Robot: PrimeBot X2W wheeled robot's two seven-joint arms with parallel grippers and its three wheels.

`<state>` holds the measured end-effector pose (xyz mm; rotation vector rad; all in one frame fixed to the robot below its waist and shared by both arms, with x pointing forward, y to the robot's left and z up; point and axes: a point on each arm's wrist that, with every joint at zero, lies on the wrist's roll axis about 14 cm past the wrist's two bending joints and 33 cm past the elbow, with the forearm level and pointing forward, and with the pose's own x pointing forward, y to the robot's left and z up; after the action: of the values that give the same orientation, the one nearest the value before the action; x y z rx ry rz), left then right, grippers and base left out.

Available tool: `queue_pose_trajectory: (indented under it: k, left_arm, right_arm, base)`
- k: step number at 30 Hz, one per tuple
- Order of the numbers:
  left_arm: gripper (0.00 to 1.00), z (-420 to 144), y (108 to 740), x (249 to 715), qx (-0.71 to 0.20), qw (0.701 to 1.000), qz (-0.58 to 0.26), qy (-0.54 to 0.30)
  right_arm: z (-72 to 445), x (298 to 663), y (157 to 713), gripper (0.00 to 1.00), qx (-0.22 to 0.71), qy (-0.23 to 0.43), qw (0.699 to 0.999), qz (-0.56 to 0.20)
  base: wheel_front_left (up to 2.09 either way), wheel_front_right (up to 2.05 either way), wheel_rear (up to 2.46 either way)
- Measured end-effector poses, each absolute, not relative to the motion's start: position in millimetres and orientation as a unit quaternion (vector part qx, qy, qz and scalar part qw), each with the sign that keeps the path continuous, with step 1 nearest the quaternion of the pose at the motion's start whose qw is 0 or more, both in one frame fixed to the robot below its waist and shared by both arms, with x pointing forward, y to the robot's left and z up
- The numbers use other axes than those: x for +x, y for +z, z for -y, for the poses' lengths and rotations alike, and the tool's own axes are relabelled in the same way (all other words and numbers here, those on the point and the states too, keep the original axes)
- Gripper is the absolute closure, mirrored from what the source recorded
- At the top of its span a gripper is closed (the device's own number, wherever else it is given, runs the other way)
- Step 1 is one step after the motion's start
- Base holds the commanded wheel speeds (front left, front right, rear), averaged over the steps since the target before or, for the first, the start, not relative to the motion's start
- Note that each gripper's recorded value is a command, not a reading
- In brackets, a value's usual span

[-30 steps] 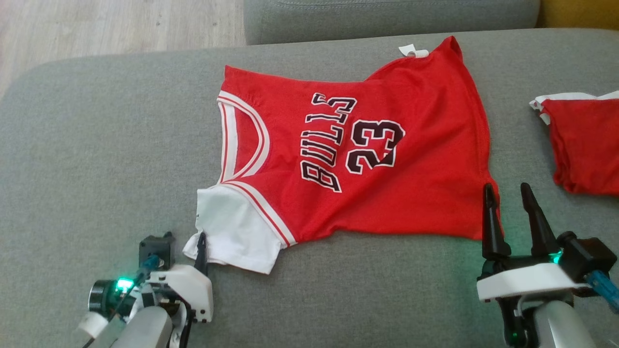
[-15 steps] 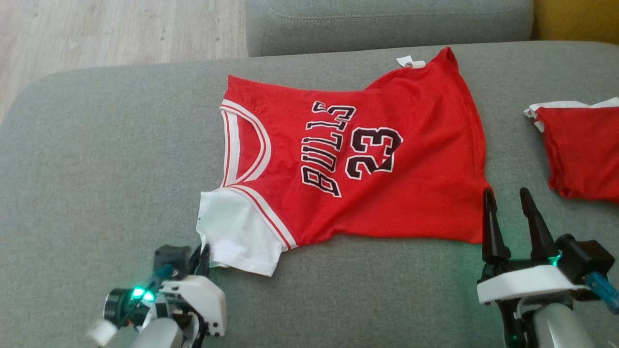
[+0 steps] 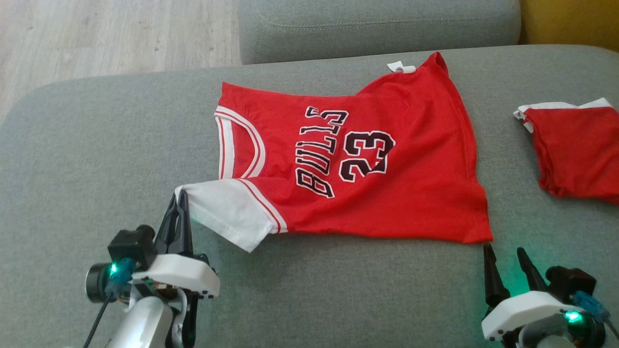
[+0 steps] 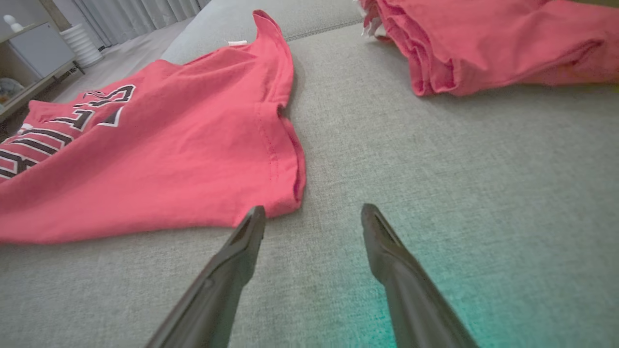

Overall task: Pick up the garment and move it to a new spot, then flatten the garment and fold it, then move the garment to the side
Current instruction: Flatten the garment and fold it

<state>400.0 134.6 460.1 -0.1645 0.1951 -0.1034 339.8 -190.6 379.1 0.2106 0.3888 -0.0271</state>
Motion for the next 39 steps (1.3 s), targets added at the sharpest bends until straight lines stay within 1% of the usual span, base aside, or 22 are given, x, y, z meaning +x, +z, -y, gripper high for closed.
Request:
queue_pose_trajectory:
  k: [6,17,18,19,20,21,22,27,31,35,39]
  left_arm:
    - [1.0,-134,466,401,-0.087,0.991,-0.087,-0.051]
    - [1.0,-138,462,399,-0.089,0.991,-0.093,-0.046]
    - [1.0,-138,462,398,-0.089,0.991,-0.093,-0.045]
    - [1.0,-138,461,398,-0.089,0.991,-0.094,-0.044]
    - [1.0,-139,461,398,-0.089,0.991,-0.094,-0.044]
    - [1.0,-139,461,398,-0.089,0.991,-0.094,-0.043]
    - [1.0,-140,461,398,-0.088,0.991,-0.094,-0.043]
    - [1.0,-140,463,397,-0.085,0.991,-0.094,-0.042]
    - [1.0,-140,469,398,-0.093,0.991,-0.087,-0.041]
    - [1.0,-139,483,400,-0.114,0.99,-0.069,-0.043]
    - [1.0,-136,517,406,-0.125,0.991,-0.011,-0.056]
  right_arm:
    - [185,343,368,0.0,0.122,-0.013,0.969,-0.214]
    - [167,366,362,0.0,0.144,0.004,0.965,-0.219]
    - [166,366,361,0.02,0.144,0.005,0.964,-0.222]
    - [166,366,359,0.13,0.143,0.005,0.964,-0.225]
    - [166,366,358,0.27,0.143,0.005,0.963,-0.228]
    - [166,366,356,0.82,0.144,0.005,0.961,-0.234]
    - [165,366,355,1.0,0.146,0.005,0.96,-0.238]
    - [160,368,357,1.0,0.149,0.014,0.959,-0.239]
    - [155,370,369,1.0,0.151,0.022,0.965,-0.213]
    - [155,385,405,1.0,0.148,0.032,0.977,-0.149]
    - [155,407,456,1.0,0.124,0.048,0.988,-0.074]
  base:
    - [0.0,0.0,0.0]
    - [0.0,0.0,0.0]
    - [0.0,0.0,0.0]
    - [0.0,0.0,0.0]
    - [0.0,0.0,0.0]
    - [0.0,0.0,0.0]
    - [0.0,0.0,0.0]
    - [0.0,0.0,0.0]
    - [0.0,0.0,0.0]
    - [0.0,0.0,0.0]
    - [0.0,0.0,0.0]
